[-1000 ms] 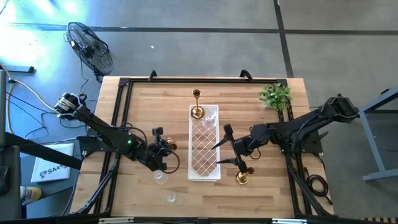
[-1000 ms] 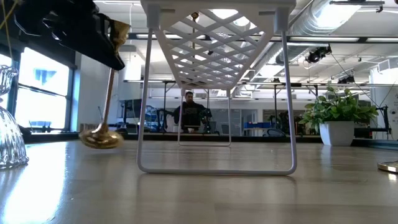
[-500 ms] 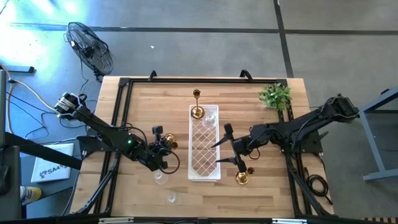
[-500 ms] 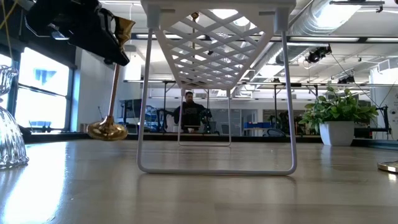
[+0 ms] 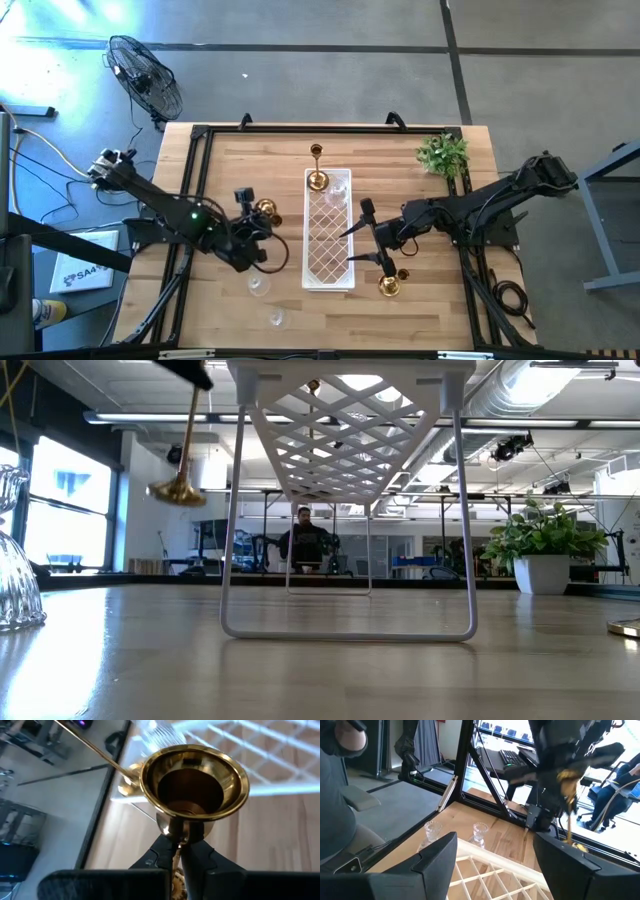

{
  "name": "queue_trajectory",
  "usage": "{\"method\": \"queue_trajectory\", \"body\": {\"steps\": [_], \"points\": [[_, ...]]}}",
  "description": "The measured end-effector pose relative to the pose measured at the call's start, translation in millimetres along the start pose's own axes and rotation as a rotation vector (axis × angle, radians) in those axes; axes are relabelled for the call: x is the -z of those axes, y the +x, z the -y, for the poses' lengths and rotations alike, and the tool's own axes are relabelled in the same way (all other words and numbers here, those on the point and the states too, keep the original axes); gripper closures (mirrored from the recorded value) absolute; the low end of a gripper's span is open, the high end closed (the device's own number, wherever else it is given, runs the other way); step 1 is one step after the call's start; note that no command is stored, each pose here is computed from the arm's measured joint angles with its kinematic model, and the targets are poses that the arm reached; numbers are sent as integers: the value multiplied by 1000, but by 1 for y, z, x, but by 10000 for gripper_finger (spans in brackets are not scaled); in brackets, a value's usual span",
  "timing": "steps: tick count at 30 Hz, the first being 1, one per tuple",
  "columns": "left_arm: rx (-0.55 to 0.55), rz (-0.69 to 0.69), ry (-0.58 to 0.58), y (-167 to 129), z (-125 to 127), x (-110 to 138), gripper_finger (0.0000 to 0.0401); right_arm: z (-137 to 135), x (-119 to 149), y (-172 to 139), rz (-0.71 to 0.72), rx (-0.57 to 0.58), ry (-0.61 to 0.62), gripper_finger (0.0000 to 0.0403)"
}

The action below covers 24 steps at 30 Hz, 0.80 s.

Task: Pick & Place candle stick holders
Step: Put the left gold candle holder on the shelf aligned with the other gold candle holder

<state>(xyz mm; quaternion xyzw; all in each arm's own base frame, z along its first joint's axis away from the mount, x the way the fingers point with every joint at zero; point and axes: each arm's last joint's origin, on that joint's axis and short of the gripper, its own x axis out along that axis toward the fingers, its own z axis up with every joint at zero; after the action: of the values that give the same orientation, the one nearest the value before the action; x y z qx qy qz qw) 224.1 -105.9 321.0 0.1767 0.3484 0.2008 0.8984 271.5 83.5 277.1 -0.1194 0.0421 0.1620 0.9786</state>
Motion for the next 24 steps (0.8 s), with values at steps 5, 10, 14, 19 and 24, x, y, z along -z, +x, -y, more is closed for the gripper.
{"method": "queue_trajectory", "body": {"steps": [5, 10, 14, 19, 24], "points": [[13, 61, -6, -19, -16, -24, 391, 0, 0, 0, 1, -1, 0, 146], [7, 118, 24, -36, -30, -43, 391, 0, 0, 0, 1, -1, 0, 146], [-24, 169, 12, -53, -48, -54, 391, -1, 0, 0, 2, -4, 0, 146], [61, 292, -34, -69, -62, -66, 391, -9, -2, 0, 1, 1, -41, 146], [240, 470, -67, -82, -69, -77, 391, -18, -6, 0, 9, 37, -111, 146]]}}
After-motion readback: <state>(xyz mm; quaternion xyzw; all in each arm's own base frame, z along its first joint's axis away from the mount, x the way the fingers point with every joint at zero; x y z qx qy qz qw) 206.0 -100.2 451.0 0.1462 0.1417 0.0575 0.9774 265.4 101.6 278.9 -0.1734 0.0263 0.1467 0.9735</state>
